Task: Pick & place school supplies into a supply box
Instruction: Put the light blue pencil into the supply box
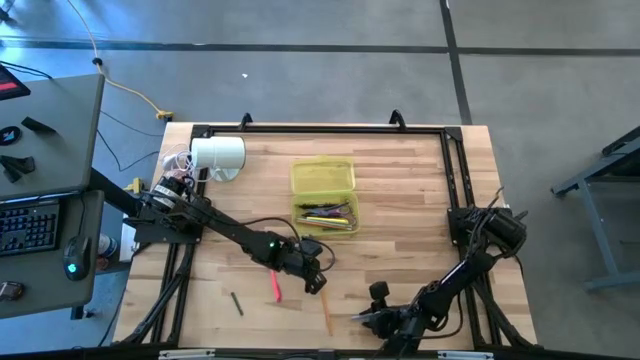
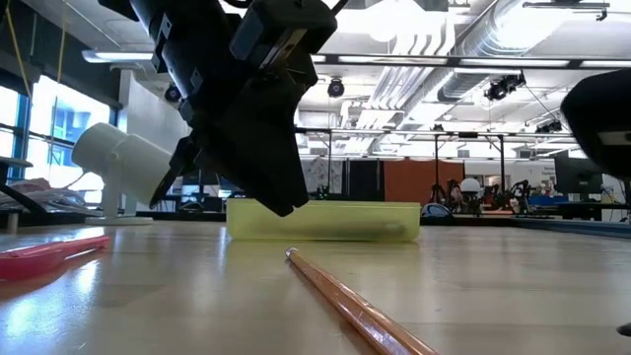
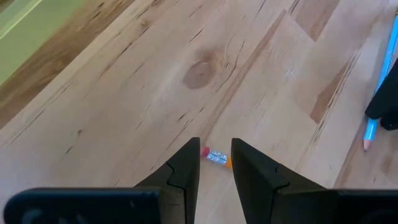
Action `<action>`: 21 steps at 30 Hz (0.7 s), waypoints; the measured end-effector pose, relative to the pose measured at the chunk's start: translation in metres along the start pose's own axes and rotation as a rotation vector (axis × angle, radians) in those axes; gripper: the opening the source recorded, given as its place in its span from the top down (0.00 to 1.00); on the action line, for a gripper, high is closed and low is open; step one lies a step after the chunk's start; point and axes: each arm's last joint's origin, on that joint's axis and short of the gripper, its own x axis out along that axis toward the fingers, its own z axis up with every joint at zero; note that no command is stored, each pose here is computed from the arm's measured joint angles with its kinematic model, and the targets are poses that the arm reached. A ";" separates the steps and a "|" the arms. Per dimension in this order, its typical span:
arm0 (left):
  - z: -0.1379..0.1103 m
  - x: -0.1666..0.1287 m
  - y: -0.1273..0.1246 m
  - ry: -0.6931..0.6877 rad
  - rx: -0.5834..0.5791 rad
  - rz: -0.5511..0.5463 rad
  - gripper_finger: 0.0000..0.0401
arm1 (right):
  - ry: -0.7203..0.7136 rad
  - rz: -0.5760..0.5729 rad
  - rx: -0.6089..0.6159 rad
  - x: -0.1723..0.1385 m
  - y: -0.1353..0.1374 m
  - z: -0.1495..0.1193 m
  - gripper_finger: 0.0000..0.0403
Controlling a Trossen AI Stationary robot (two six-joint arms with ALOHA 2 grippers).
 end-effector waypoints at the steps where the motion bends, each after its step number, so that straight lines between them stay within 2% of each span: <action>1: 0.000 0.000 0.000 0.000 0.000 0.000 0.68 | 0.005 0.008 0.005 0.001 -0.001 0.001 0.71; 7: 0.000 0.000 0.000 0.004 0.000 -0.002 0.68 | 0.025 0.078 0.076 0.010 -0.013 0.008 0.71; 21: 0.000 0.000 0.000 0.006 0.001 0.000 0.68 | -0.005 0.084 0.117 0.016 -0.016 0.011 0.71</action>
